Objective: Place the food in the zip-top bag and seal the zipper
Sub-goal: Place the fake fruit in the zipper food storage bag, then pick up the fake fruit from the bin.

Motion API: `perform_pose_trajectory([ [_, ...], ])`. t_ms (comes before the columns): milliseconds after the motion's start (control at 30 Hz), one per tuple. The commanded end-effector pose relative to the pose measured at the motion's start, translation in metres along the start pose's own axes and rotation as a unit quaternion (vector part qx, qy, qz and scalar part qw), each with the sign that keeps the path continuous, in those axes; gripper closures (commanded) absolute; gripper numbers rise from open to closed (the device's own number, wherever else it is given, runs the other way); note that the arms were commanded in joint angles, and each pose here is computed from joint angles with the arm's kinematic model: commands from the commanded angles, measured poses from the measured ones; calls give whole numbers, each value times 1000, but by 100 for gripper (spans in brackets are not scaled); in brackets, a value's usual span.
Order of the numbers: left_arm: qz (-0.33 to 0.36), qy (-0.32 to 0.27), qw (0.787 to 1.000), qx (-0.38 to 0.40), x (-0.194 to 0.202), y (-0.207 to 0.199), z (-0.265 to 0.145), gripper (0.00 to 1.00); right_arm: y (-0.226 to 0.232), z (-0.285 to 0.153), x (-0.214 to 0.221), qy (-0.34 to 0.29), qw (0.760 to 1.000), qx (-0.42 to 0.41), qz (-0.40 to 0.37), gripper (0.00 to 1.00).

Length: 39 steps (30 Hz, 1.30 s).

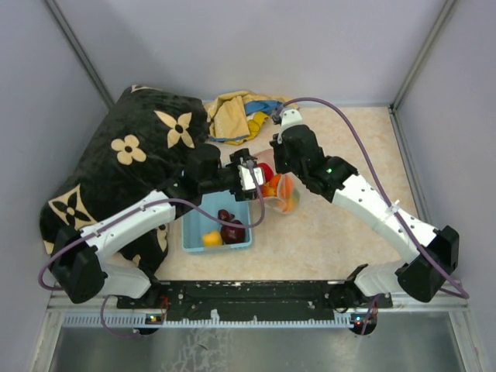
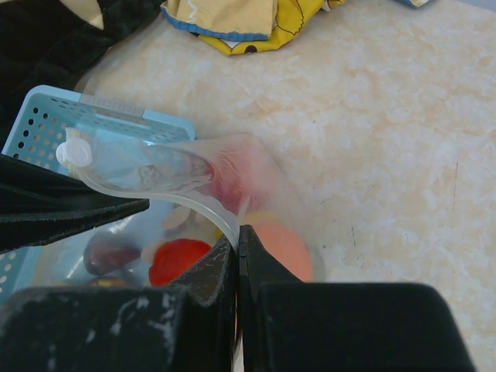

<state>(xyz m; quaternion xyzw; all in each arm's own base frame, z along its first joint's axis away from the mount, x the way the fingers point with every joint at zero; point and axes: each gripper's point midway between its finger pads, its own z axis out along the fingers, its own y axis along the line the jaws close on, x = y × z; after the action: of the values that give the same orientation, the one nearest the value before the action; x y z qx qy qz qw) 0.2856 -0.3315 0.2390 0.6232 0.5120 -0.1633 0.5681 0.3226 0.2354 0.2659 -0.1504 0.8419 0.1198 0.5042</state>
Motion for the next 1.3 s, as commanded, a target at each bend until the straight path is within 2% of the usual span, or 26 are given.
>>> perform_pose_trajectory([
  [0,4,-9,1000,-30,-15,17,-3,12,6,-15,-28,-49,999,-15,11,100],
  [267,-66,-11,995,-73,-29,30,-24,9,4,-15,-29,-50,999,-12,10,100],
  [433,-161,9,982,-100,-39,35,-49,8,2,-13,-25,-49,999,-5,6,100],
  [567,-252,51,960,-113,-34,26,-73,7,0,-12,-24,-49,999,-2,7,100],
  [767,-374,144,906,-136,-4,0,-100,7,-5,-14,-19,-48,999,8,4,100],
  [867,-436,185,865,-167,12,-12,-113,7,-7,-15,-18,-47,999,13,1,100],
  [1100,-538,249,778,-211,48,-45,-131,4,-9,-14,-15,-42,999,16,-9,100],
  [1267,-594,255,736,-203,71,-59,-122,4,-8,-13,-13,-39,999,15,-10,100],
])
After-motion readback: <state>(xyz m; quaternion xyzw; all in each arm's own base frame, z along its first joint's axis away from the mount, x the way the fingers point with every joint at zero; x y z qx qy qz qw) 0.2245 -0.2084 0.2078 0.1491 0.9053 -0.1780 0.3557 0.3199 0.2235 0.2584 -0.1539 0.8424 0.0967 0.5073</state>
